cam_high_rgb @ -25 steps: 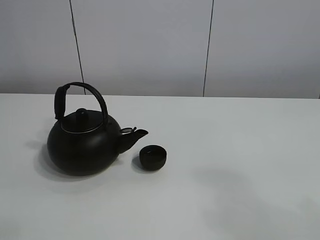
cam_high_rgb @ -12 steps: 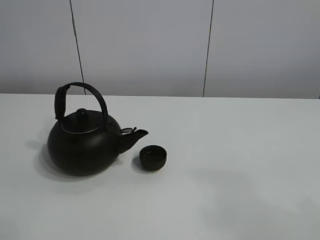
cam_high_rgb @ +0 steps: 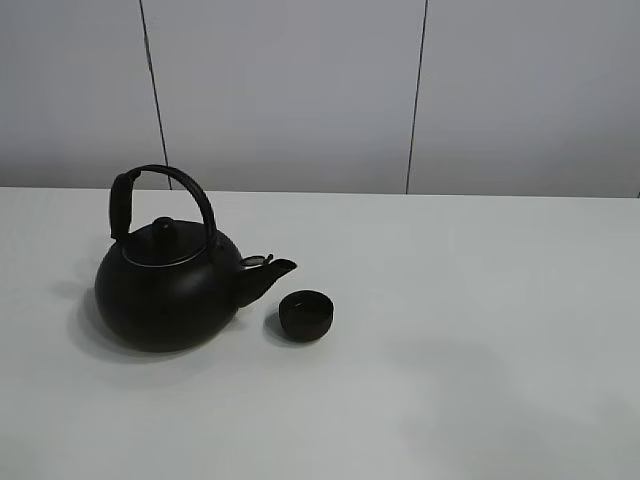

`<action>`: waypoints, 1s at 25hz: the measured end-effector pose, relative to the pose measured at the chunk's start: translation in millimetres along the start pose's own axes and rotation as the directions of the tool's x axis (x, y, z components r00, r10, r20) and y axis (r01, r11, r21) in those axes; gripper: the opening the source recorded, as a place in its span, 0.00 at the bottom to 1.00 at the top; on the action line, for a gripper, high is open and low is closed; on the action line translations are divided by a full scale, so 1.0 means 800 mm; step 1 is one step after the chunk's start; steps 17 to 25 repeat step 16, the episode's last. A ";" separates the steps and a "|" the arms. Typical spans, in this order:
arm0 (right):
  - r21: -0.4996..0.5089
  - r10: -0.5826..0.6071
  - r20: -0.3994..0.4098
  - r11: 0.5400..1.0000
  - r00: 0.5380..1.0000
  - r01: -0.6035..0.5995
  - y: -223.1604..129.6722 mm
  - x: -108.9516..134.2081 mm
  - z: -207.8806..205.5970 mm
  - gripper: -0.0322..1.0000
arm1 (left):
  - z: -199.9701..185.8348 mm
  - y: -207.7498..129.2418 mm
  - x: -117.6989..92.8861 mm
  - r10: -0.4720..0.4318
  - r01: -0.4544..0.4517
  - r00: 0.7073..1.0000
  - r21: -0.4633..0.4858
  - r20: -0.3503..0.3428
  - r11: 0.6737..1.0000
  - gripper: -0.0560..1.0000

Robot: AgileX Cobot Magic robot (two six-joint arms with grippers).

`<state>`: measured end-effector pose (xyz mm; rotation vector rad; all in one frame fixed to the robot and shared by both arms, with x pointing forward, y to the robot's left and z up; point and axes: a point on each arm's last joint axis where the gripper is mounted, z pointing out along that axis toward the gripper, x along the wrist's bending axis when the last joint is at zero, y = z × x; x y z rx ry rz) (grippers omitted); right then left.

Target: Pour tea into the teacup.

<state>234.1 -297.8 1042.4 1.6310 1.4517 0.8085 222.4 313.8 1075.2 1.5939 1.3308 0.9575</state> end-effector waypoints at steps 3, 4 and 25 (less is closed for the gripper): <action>0.000 0.000 0.000 1.000 1.000 0.000 0.000 0.000 0.000 0.58 | 0.014 -0.013 -0.002 -0.001 0.001 1.000 0.055 0.009 0.999 0.70; 0.000 0.000 0.000 1.000 1.000 0.000 0.000 0.000 0.000 0.58 | 0.018 -0.017 -0.003 -0.003 0.002 1.000 0.069 0.013 0.998 0.70; 0.000 0.001 0.000 1.000 1.000 -0.001 0.000 0.000 0.000 0.58 | 0.028 -0.033 -0.005 -0.006 0.002 1.000 0.159 0.022 0.987 0.70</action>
